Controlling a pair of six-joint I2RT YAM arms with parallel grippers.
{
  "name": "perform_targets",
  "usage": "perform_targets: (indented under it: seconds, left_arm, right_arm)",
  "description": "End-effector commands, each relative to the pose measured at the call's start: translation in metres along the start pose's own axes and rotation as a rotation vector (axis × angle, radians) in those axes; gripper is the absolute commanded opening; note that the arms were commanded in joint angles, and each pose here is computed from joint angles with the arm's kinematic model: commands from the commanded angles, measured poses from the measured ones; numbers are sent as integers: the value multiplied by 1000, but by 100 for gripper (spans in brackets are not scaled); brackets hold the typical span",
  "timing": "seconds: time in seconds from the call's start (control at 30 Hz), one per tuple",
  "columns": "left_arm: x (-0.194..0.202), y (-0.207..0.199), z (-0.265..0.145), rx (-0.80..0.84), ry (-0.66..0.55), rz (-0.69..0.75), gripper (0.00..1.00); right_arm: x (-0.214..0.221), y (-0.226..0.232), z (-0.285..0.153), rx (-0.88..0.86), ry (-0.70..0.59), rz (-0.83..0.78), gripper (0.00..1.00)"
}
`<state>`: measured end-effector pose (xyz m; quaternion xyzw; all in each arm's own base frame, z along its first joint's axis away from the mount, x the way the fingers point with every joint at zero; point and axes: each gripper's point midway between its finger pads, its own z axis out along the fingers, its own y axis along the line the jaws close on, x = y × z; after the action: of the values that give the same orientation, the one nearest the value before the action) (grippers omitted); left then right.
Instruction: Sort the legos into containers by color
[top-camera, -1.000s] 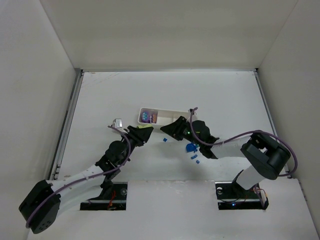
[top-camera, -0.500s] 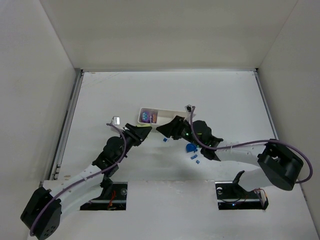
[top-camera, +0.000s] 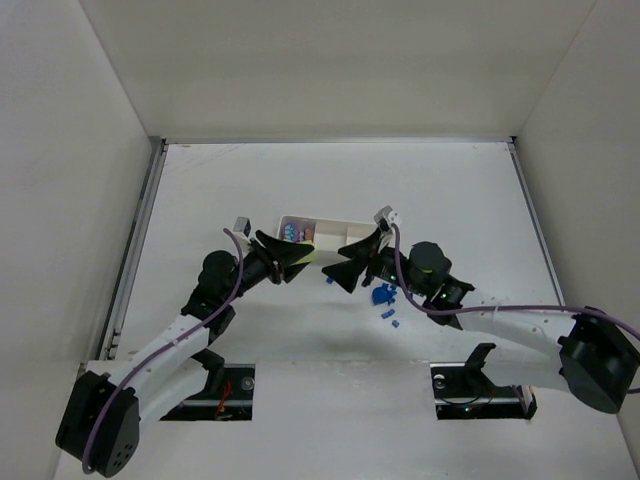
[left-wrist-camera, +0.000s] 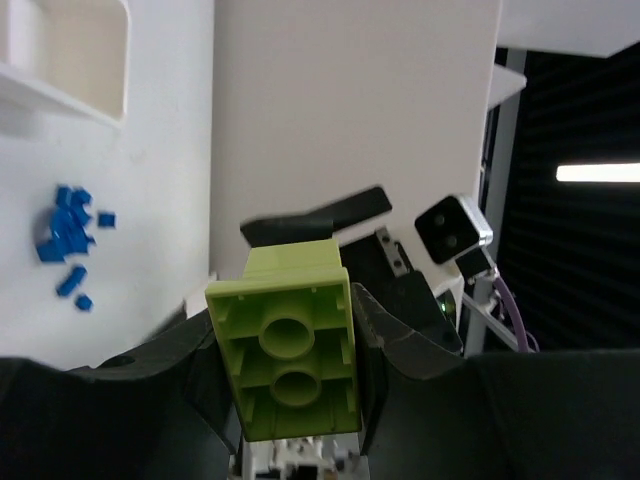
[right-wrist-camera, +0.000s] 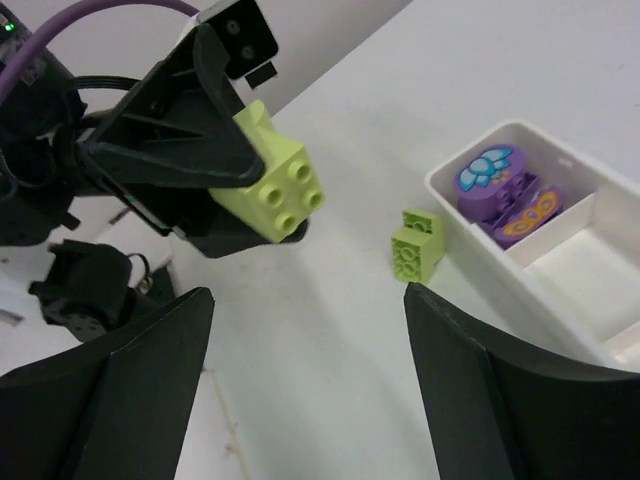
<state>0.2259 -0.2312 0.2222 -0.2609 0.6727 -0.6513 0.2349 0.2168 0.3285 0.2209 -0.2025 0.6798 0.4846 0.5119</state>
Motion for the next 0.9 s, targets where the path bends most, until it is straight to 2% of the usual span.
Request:
perform_targets:
  seconds: [0.0, 0.07, 0.2, 0.3, 0.5, 0.87]
  left_arm:
    - [35, -35, -9, 85, 190, -49, 20]
    - [45, -36, -11, 88, 231, -54, 21]
    - [67, -45, -18, 109, 302, -40, 21]
    - [76, -45, -20, 108, 330, -38, 21]
    - [80, -38, -20, 92, 339, -37, 21]
    - [73, -27, -14, 66, 314, -38, 21]
  right_arm:
    - [-12, 4, -7, -84, -14, -173, 84]
    - [-15, 15, -11, -158, -10, -222, 86]
    - [-26, 18, -17, -189, -40, -276, 89]
    - [-22, 28, -18, -259, -21, -278, 89]
    - [-14, 37, -19, -308, 1, -274, 85]
    - [-7, 63, -28, -414, 16, -267, 86]
